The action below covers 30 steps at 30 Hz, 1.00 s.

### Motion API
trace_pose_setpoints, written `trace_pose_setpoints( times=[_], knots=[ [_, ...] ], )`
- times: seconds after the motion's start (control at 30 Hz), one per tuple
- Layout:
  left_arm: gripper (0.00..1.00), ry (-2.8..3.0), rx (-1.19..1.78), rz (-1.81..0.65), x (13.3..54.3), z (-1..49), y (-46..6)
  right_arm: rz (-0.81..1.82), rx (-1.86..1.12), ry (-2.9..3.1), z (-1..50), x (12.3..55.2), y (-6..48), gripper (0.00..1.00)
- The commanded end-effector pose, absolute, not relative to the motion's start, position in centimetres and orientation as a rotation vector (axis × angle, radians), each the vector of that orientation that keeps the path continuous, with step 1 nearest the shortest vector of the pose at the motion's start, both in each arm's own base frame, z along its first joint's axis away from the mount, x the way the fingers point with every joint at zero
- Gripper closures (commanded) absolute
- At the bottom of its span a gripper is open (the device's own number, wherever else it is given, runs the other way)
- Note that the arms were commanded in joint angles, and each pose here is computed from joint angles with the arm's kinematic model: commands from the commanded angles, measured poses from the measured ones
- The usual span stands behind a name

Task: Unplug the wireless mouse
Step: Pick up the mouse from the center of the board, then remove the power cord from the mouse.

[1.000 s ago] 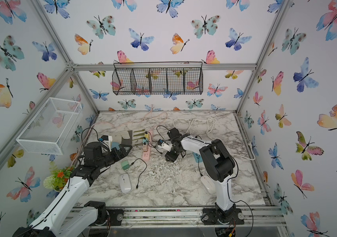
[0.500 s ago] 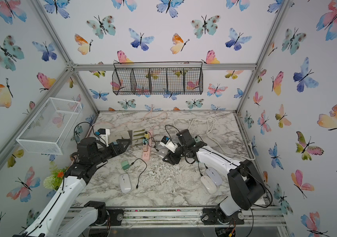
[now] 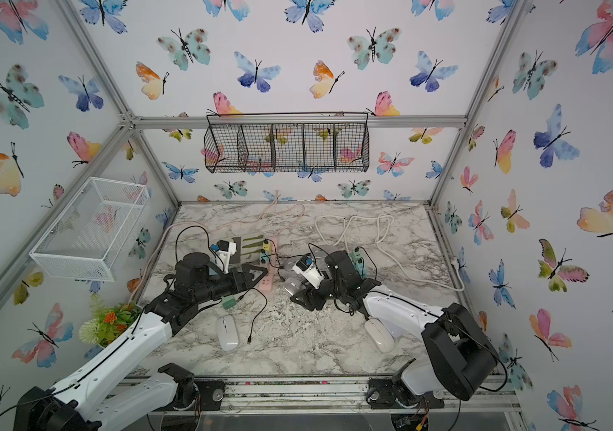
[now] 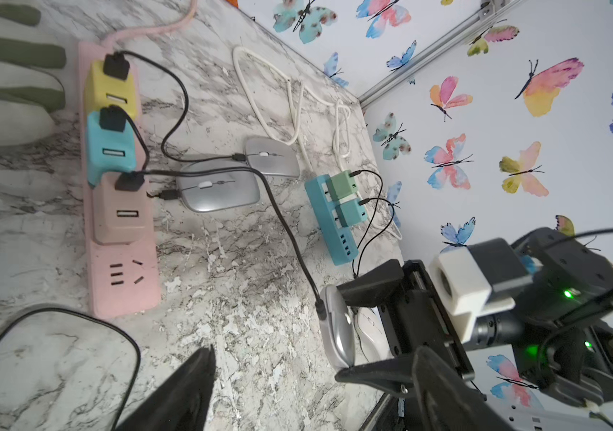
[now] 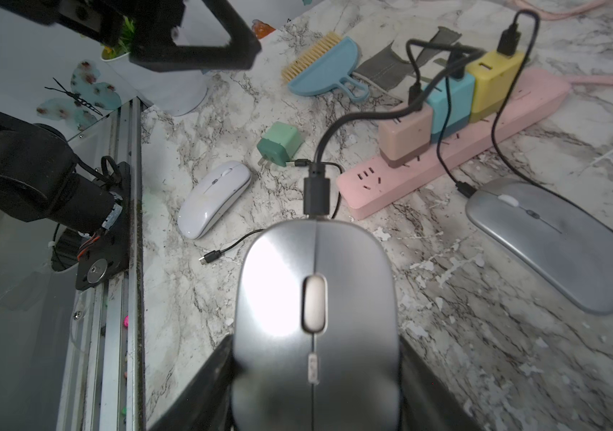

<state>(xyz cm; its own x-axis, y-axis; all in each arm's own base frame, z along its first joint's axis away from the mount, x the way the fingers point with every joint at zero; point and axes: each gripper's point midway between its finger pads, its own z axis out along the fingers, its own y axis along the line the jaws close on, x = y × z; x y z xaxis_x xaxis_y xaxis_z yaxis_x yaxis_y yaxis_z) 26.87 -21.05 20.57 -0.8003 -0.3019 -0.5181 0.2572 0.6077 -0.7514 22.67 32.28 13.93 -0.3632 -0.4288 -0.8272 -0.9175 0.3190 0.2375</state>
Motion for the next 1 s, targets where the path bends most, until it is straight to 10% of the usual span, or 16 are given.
trace_pose_setpoints(
  times=[0.0, 0.97],
  knots=[
    [0.20, 2.196, -0.101, -1.142, 28.0, 20.5, -21.4, 0.906, -1.153, 1.836, 15.9, 23.0, 33.1, 0.99],
    [0.85, 2.258, -0.042, -1.192, 29.5, 18.9, -24.9, 0.821, -1.157, 1.828, 14.8, 22.7, 34.2, 0.99]
  ],
)
